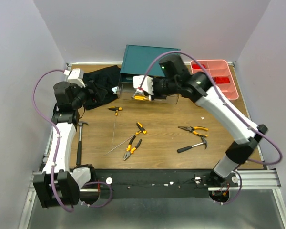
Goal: Sort the tools into containers
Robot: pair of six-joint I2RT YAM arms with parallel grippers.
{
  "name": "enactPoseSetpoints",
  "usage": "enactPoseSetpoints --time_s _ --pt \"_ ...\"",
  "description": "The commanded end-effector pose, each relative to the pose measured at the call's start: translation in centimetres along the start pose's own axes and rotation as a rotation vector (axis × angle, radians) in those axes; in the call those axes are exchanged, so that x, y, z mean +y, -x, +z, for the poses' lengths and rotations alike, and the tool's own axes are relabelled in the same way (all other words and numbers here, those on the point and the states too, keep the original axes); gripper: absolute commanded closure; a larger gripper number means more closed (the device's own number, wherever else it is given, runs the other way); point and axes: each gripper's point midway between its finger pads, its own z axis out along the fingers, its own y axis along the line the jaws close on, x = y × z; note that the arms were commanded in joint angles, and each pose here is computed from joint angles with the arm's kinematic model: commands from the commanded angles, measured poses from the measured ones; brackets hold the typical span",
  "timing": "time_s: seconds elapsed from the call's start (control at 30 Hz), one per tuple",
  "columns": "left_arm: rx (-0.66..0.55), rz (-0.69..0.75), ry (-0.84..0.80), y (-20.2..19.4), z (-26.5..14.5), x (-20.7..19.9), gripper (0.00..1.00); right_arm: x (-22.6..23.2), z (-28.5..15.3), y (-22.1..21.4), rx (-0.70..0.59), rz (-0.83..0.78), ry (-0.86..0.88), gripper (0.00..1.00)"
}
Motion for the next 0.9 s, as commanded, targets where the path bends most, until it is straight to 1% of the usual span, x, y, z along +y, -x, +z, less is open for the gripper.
enactPoseSetpoints --time_s 0.0,0.07,0.1,0.13,0.3,0.43,0.5,0.53,0.57,0.6,0.63,0.67,0.7,0.73,0.8,0.83,0.87 --pt "-0.027 0.073 0.006 2.9 1.7 0.1 0.12 -4.4 5.6 -5.1 0.123 0.070 -0.137 0.99" --pt "-0.006 0.082 0.021 2.8 2.1 0.6 0.12 -5.6 5.8 -5.7 0.121 0.070 -0.168 0.99" --pt "0.003 0.087 0.026 2.9 2.4 0.9 0.12 -7.0 5.6 -6.2 0.113 0.080 -0.204 0.99" --pt "0.013 0.112 0.032 2.8 2.5 1.2 0.12 -7.5 5.7 -6.7 0.112 0.091 -0.214 0.99" --pt "0.112 0.159 0.060 1.0 3.3 2.8 0.12 -10.3 5.0 -9.6 0.098 0.144 -0.254 0.99" --pt "0.182 0.182 0.068 -0.4 4.2 4.0 0.13 -10.4 6.1 -11.6 0.110 0.157 -0.255 0.99" --pt "0.216 0.197 0.051 -0.7 4.5 4.0 0.14 -8.9 7.3 -12.7 0.116 0.164 -0.209 0.99" --pt "0.232 0.215 0.038 -0.8 4.5 4.0 0.13 -8.2 7.6 -12.8 0.109 0.189 -0.187 0.94" --pt "0.278 0.213 0.023 -1.8 4.2 3.8 0.12 -7.6 7.9 -12.5 0.093 0.210 -0.156 0.85" --pt "0.295 0.250 0.014 -1.8 4.2 3.8 0.12 -7.1 7.9 -12.7 0.100 0.243 -0.138 0.74" --pt "0.313 0.256 0.019 -2.3 4.0 4.0 0.12 -6.9 7.9 -12.6 0.099 0.275 -0.131 0.57" --pt "0.349 0.250 0.019 -3.3 3.6 4.1 0.12 -6.6 7.7 -12.3 0.091 0.321 -0.127 0.53" --pt "0.380 0.246 0.017 -4.7 3.2 4.2 0.12 -6.5 7.0 -12.0 0.089 0.333 -0.133 0.50" --pt "0.402 0.250 0.022 -5.6 2.9 4.4 0.13 -6.5 6.5 -11.5 0.076 0.338 -0.141 0.45" --pt "0.475 0.221 0.023 -9.0 2.0 4.0 0.15 -6.8 5.6 -10.6 0.045 0.353 -0.174 0.43" --pt "0.493 0.196 0.056 -10.1 1.8 4.0 0.16 -6.9 4.5 -9.9 0.026 0.366 -0.199 0.28" --pt "0.488 0.197 0.072 -10.7 1.9 4.0 0.17 -7.2 3.8 -9.5 0.020 0.370 -0.224 0.28"
